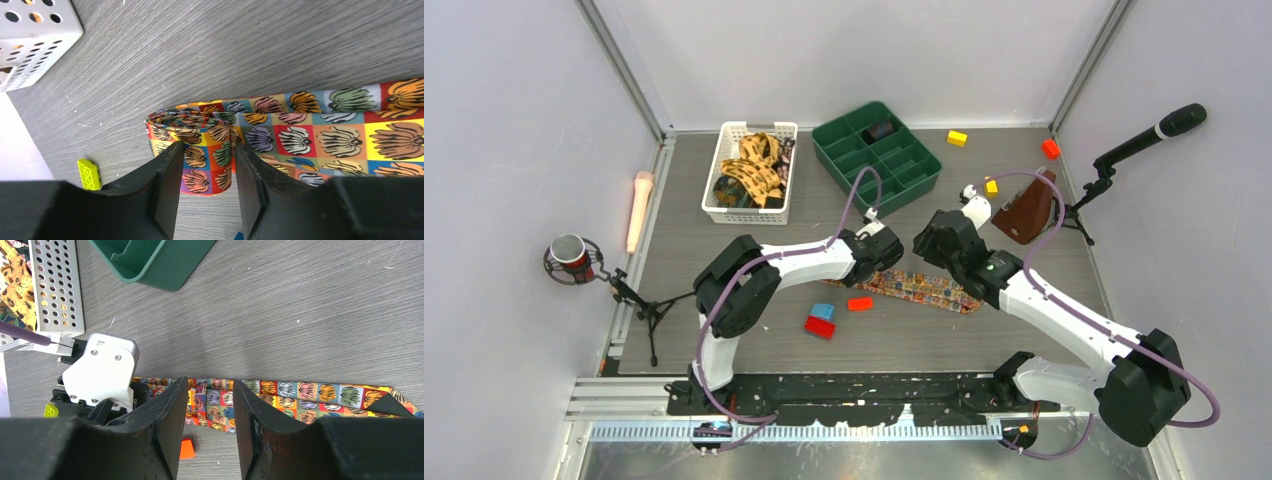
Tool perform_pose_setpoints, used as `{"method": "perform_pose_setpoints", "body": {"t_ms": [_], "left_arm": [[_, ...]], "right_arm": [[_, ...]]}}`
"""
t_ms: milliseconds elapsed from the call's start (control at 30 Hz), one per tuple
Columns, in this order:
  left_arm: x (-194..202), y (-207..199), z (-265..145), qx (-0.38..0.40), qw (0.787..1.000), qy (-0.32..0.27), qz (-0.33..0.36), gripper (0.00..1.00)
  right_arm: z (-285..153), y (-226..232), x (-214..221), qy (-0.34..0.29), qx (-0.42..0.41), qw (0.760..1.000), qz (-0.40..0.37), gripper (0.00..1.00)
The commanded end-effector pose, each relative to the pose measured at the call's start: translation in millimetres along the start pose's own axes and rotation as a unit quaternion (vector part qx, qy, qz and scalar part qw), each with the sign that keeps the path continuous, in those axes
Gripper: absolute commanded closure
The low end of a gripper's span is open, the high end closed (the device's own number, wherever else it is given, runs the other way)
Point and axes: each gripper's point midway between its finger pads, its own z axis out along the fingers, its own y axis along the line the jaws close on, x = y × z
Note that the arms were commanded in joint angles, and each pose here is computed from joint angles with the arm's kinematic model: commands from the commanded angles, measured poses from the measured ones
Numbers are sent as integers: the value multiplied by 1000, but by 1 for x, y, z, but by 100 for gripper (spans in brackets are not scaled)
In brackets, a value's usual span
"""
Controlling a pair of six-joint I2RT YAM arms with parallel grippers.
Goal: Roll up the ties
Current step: Roll the tie at the center of the board.
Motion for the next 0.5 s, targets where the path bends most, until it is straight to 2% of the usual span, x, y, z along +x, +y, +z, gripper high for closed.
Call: {"method": "perform_pose_setpoints", "body": {"t_ms": [0,200,467], "left_arm": [[-7,-11,-4,38,998,-6,-48,54],[-8,-5,-3,99,987,-8,-123,51],[-20,11,-18,128,977,-39,-167,49]], "right_arm": [[-4,6,-17,-33,-8,999,20,55],[-6,9,-17,-32,-22,999,19,55],[-5,17,-16,-27,-41,999,9,54]]}}
